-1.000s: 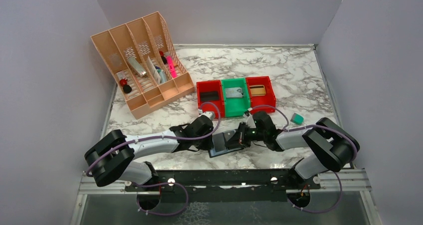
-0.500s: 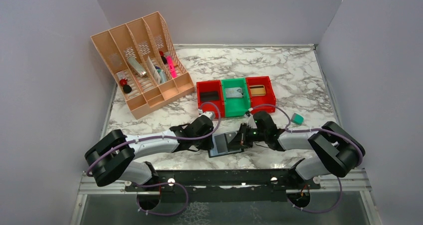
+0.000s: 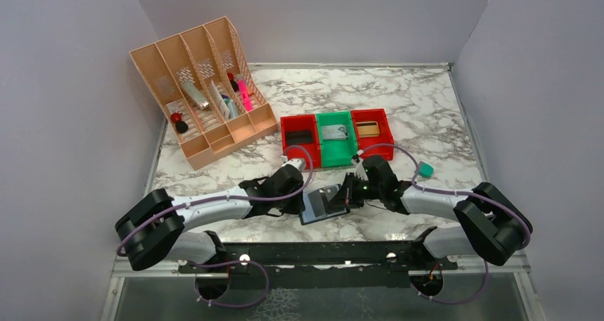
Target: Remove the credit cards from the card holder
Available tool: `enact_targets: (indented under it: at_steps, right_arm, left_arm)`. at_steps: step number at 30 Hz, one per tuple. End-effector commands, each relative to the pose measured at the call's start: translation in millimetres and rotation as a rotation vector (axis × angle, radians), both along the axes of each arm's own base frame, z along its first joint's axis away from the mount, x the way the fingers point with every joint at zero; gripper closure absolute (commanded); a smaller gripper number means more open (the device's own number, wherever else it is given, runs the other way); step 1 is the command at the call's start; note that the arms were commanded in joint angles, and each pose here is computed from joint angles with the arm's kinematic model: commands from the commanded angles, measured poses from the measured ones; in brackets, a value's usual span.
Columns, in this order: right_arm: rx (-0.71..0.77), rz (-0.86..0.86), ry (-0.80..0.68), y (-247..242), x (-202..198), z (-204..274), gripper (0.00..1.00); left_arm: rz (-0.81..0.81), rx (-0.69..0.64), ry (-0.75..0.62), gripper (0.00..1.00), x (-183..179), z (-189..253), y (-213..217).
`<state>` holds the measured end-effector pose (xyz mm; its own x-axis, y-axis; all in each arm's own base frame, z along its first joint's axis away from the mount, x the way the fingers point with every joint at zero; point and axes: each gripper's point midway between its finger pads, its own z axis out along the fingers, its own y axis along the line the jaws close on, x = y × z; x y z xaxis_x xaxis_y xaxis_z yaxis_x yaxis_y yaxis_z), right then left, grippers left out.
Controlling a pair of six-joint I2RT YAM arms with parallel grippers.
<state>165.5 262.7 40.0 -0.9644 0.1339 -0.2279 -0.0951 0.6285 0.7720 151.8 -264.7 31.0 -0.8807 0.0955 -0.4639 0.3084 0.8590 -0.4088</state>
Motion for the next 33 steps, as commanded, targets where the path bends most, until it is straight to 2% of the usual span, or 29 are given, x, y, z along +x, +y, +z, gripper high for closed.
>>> enact_targets:
  at_steps: [1,5,11,14,18,21,30,33]
  right_arm:
    - [-0.012,-0.018,0.008,-4,0,-7,0.98]
    - [0.014,-0.001,0.048,0,-6,-14,0.97]
    - [0.009,0.0,0.085,-1,-11,-26,0.98]
    - [0.003,-0.008,0.085,-2,-11,-27,0.98]
    - [-0.014,-0.026,0.08,-4,-8,-27,0.97]
    - [-0.012,-0.027,0.074,-3,-6,-25,0.97]
    - [0.071,-0.005,0.064,10,-1,-12,0.79]
    - [0.104,0.022,0.079,18,-1,-11,0.77]
  left_arm:
    - [0.03,-0.076,-0.101,0.76,14,39,-6]
    - [0.003,-0.188,-0.143,0.63,15,60,-20]
    - [-0.073,-0.225,-0.063,0.62,3,41,-39]
    - [-0.086,-0.193,-0.027,0.69,1,24,-41]
    - [-0.065,-0.099,-0.001,0.87,-1,0,-31]
    - [-0.022,-0.024,-0.01,0.94,-1,-10,-16]
    - [-0.013,0.032,-0.001,1.0,-8,-21,2]
    - [-0.019,0.046,0.009,1.0,-10,-25,3]
